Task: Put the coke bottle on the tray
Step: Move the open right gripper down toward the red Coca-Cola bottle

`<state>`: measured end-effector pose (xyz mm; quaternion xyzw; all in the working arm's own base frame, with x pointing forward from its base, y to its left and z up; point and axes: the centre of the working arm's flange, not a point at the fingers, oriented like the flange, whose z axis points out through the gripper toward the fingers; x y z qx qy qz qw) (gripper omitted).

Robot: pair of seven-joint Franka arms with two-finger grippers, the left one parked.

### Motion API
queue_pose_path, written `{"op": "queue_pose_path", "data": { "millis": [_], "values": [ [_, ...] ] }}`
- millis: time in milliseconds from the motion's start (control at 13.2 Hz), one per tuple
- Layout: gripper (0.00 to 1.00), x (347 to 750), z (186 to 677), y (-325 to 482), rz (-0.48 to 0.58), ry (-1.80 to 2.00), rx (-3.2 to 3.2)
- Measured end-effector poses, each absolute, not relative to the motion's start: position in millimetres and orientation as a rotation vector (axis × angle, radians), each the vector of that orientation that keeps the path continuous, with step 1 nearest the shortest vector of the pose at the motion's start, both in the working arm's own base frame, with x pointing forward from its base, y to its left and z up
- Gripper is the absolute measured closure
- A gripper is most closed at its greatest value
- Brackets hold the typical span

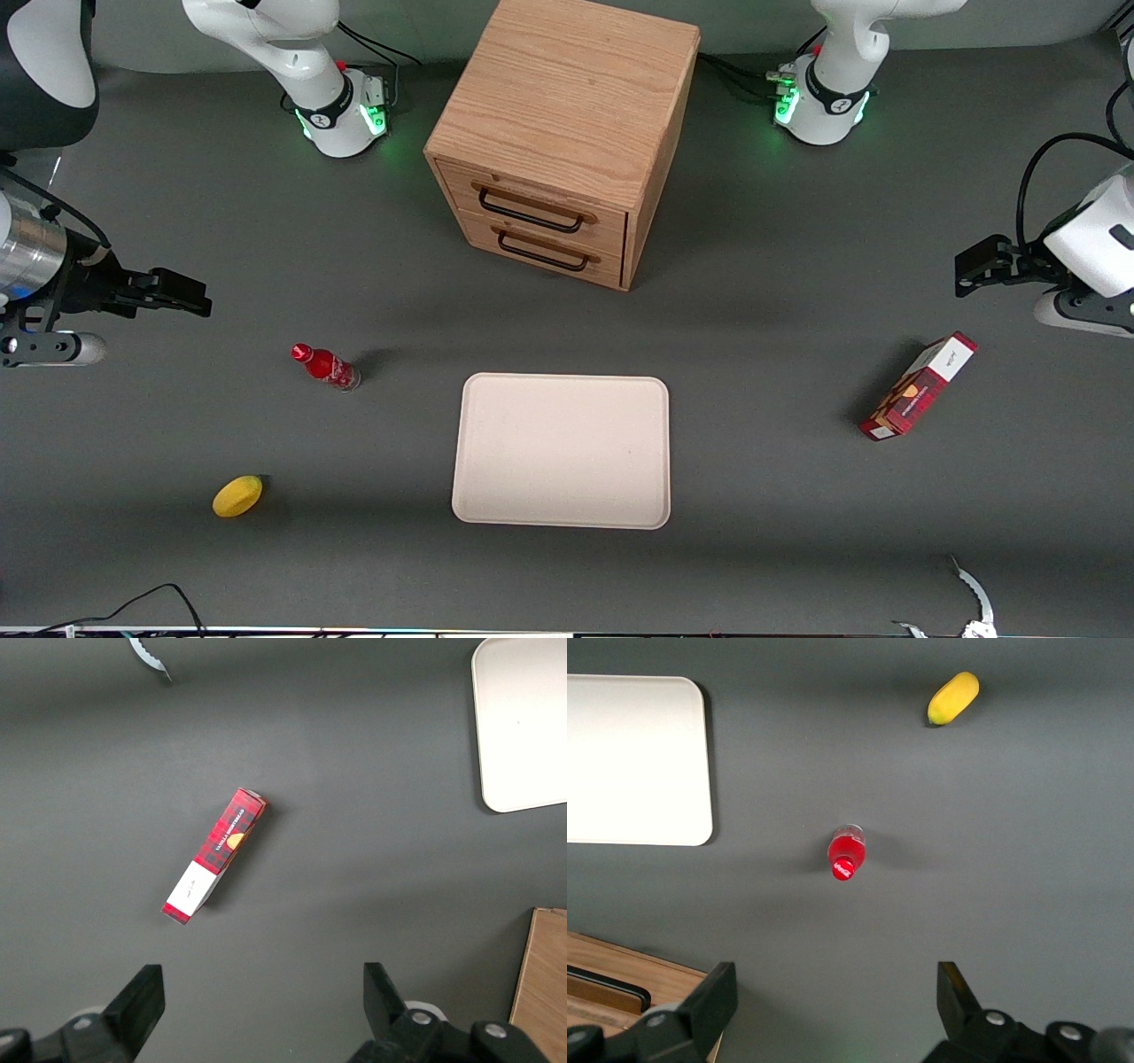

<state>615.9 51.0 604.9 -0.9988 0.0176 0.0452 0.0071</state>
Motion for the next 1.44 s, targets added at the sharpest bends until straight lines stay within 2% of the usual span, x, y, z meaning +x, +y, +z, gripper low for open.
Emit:
{"op": "queue_pose_path", "data": {
  "millis": [529, 832, 1134, 1437],
  "values": [
    [0.0, 616.4, 603.7, 54.9, 0.147, 0.045, -3.116],
    [0.0, 623.0, 585.2, 77.4, 0.145, -0.009, -3.114],
    [0.0, 635.2, 505.9, 76.7, 0.081, -0.054, -3.112],
    [0.0, 618.1, 433.0, 54.4, 0.041, -0.037, -3.117]
  ]
}}
